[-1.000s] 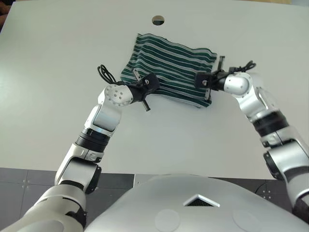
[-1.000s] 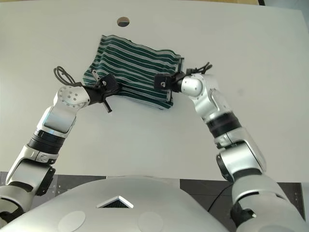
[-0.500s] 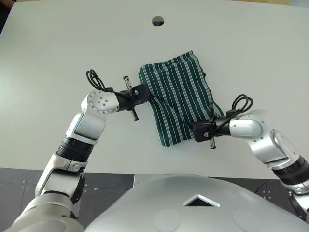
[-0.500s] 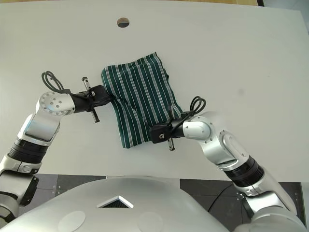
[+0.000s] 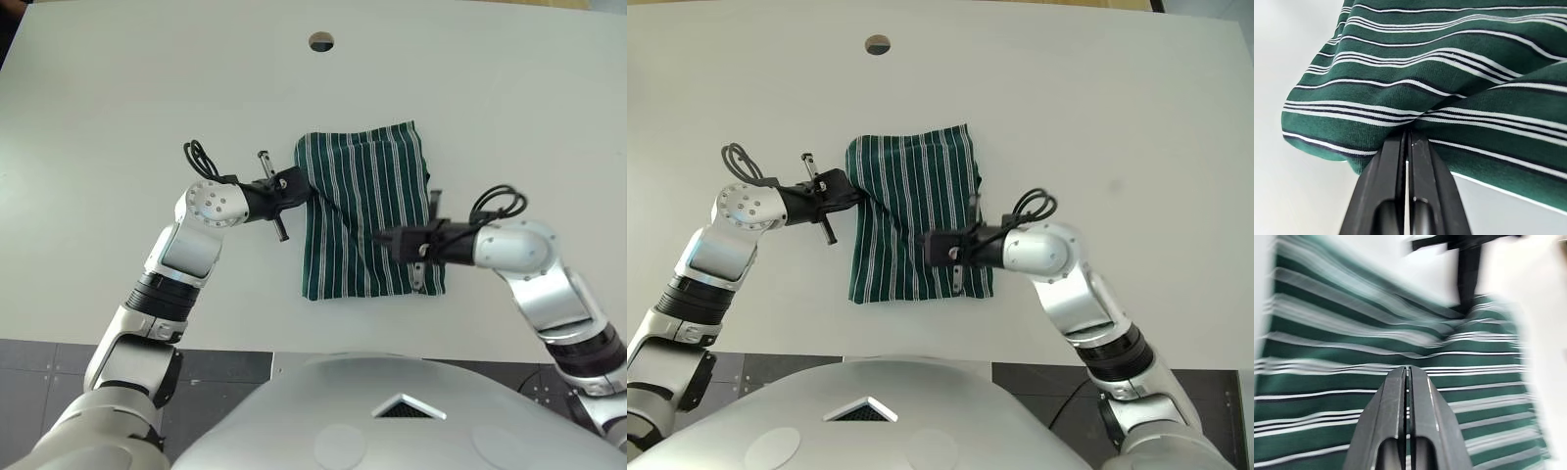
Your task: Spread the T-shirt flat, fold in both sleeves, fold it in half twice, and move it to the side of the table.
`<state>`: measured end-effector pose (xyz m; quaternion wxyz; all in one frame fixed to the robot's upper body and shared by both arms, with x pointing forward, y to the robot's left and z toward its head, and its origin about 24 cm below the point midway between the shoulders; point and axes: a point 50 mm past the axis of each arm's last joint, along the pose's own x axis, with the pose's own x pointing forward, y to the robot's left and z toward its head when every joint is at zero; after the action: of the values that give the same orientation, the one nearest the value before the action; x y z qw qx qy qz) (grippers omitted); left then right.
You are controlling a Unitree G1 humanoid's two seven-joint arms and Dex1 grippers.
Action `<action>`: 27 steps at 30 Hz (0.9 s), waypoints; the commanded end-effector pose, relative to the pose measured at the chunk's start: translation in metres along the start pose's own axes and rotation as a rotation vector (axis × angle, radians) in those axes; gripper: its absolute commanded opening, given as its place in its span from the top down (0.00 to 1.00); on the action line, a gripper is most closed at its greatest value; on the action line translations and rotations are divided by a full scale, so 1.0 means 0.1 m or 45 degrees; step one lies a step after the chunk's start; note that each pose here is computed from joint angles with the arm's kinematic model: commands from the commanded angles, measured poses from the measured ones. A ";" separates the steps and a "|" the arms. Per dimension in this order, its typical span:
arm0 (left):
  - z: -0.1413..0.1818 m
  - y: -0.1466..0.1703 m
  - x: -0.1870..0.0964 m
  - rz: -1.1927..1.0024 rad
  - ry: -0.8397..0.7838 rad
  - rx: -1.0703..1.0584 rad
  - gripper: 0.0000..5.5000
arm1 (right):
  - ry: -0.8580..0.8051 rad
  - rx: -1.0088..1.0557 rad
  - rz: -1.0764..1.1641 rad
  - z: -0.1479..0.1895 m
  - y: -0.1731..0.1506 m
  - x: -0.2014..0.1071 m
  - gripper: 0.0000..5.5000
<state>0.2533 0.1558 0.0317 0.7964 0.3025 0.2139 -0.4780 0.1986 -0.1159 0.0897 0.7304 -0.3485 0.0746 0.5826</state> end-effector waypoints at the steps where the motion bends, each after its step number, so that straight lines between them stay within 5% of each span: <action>1: 0.02 0.09 -0.06 0.082 -0.093 -0.015 0.98 | -0.105 -0.136 -0.292 0.11 -0.42 -0.31 0.98; 7: 0.18 0.20 -0.55 0.198 -0.444 0.172 0.98 | 0.074 -0.453 -0.262 -0.32 -0.41 -0.65 0.84; 13: -0.06 -0.08 -0.91 -0.063 -0.320 0.424 0.93 | 0.306 -0.765 0.060 -0.75 -0.05 -0.90 0.65; 19: -0.32 -0.53 -0.84 -0.343 -0.048 0.785 0.80 | 0.284 -0.916 0.250 -0.73 0.15 -0.94 0.45; 27: -0.30 -0.74 -0.64 -0.359 -0.148 0.805 0.80 | 0.142 -1.000 0.305 -0.63 0.32 -0.64 0.45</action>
<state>0.1629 0.1951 0.0407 0.6133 0.4789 0.0366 -0.6270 0.1676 -0.2119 0.0641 0.4741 -0.6182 -0.0560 0.6244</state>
